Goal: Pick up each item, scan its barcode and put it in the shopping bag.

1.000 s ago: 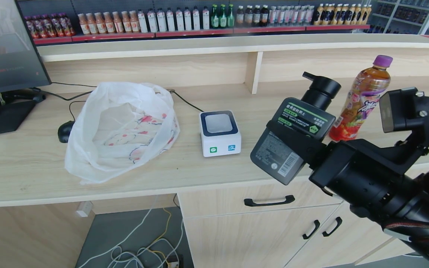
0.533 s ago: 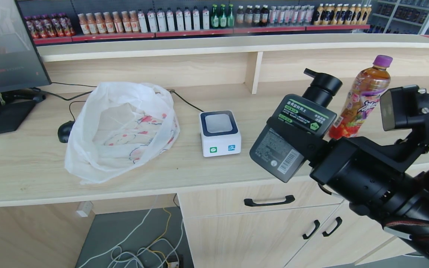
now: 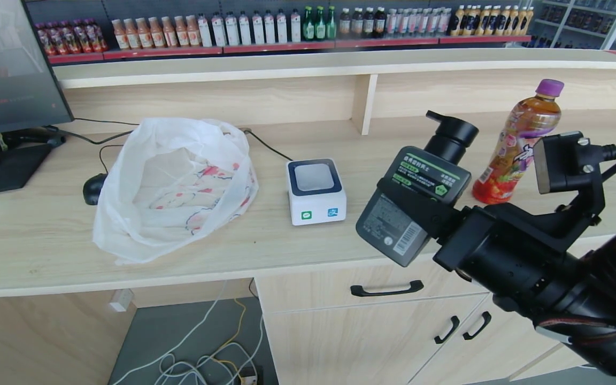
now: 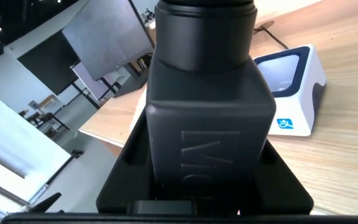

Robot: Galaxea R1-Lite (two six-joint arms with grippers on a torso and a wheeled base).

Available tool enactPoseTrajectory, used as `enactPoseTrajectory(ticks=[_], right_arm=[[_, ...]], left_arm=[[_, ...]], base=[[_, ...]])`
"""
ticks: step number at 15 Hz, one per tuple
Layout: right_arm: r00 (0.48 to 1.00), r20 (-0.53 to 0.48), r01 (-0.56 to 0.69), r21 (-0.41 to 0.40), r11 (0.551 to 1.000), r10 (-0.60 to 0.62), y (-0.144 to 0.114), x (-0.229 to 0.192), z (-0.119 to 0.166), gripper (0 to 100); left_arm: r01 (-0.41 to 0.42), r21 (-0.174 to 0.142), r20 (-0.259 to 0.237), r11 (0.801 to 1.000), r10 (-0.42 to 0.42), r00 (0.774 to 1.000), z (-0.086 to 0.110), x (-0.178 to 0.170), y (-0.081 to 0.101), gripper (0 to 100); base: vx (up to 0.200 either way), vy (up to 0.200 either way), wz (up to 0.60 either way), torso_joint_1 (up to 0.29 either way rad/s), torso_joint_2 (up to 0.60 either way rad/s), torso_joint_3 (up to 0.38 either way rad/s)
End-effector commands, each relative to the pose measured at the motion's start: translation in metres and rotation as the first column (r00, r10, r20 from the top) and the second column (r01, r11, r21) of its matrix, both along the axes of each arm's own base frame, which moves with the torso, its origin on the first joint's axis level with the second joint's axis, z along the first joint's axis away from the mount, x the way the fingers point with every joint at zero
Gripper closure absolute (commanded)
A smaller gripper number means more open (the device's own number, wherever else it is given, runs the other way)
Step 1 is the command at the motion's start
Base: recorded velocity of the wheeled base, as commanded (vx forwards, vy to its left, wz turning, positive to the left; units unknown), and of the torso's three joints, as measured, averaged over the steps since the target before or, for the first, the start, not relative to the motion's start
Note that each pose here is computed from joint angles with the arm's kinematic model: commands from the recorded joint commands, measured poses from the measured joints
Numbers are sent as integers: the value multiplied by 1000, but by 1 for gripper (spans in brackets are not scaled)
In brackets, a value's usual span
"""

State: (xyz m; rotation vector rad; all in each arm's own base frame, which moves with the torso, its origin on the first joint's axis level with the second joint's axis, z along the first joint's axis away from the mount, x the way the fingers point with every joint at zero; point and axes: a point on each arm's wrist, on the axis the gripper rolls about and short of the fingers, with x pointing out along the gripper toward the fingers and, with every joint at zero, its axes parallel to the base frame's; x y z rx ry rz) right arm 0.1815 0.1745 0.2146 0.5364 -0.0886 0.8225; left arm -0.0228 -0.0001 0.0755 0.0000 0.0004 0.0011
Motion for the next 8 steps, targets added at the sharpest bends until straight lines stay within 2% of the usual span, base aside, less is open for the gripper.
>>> enactPoseTrajectory(ticks=[1,3,5,7,8], right_arm=[[1000,-3,12,-36,999,-12,3,5,-7,100],[999,21,31,-85,996,-29,5,8,-12,100],[991,83,113,-156,981,-101,-2,18,-14,100],[963,134,259,-226,939,-233,-10,32,-19,100],[941,153,332,-232,914,-303,-9,35,-17,100]], left_arm=[[0,0,0,1000,0,1000,0,0,0,0],[0,0,0,1000,0,1000,0,0,0,0],[0,0,0,1000,0,1000,0,0,0,0],[0,0,0,1000,0,1000,0,0,0,0],[0,0,0,1000,0,1000,0,0,0,0]], base=[[0,0,0,0,0,0],[0,0,0,0,0,0],[0,0,0,0,0,0],[0,0,0,0,0,0],[0,0,0,0,0,0]])
